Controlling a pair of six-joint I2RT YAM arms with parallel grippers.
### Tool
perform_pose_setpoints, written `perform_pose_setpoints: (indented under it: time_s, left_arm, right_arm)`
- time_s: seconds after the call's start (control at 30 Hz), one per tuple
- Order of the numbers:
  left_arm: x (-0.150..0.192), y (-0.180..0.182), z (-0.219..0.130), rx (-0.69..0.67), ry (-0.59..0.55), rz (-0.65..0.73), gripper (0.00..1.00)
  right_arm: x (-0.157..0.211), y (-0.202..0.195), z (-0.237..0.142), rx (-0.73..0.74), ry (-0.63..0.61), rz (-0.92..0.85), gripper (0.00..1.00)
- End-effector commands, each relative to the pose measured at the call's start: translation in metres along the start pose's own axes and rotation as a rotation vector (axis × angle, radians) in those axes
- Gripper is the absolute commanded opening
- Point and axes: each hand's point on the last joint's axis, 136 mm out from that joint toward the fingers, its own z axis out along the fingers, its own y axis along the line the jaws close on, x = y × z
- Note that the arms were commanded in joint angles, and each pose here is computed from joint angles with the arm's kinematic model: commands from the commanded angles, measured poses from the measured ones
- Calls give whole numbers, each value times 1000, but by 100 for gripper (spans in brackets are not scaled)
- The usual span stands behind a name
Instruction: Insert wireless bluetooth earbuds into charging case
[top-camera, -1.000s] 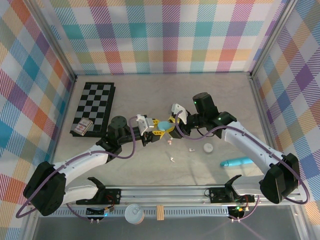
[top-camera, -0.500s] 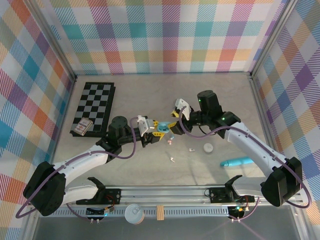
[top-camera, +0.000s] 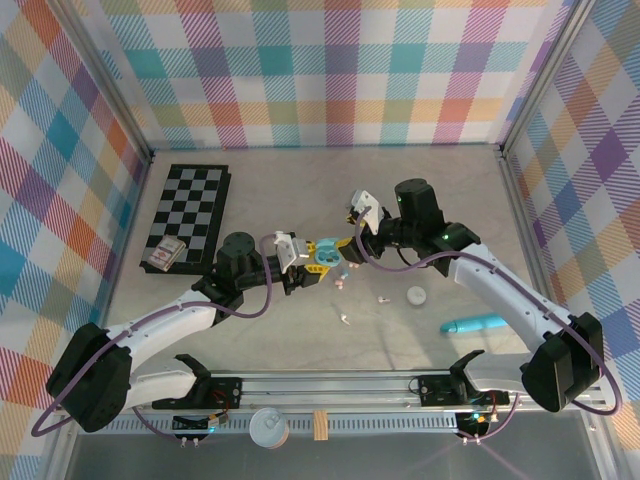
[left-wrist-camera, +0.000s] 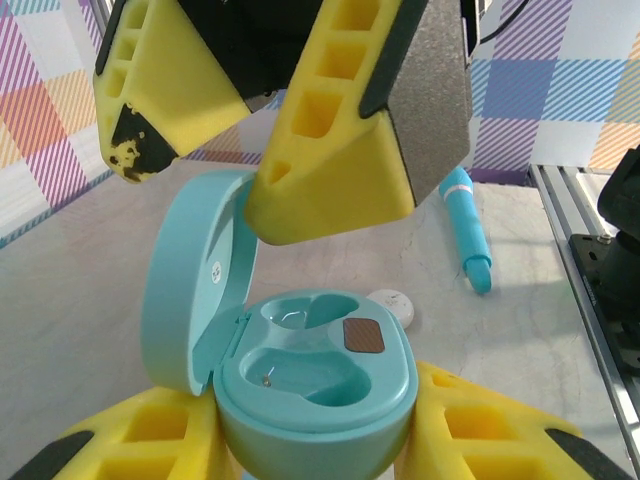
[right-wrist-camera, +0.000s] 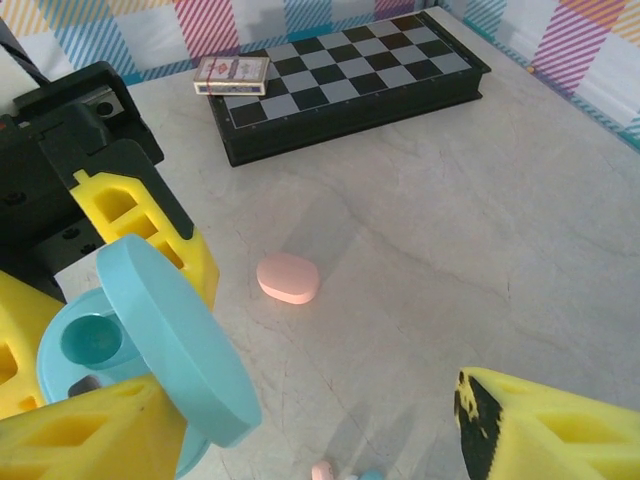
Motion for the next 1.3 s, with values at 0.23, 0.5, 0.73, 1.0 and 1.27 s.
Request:
perform_pose_setpoints:
  time_s: [0.23,0.5,0.73,1.0,1.27]
  left_arm:
    - [-18,-11,0,70,-81,3,32]
    - [-22,-17,0,115,-87,-11,32]
    - [-23,-16,0,108,-91,-11,32]
    - [-24,-11,1,92,-95,-11,32]
    - [-25,-2,4,45,-93,-34,54]
  right_arm:
    - [-15,18,-10,-88,-75,-77,71]
    - [-19,24,-7,-147,-82,-80,41]
    - [-15,34,-9,-202,-63,-92,18]
    - [-15,32,-10,-191,-65,-98,0]
    - [-19,23,-10,-128,-77,-130,1]
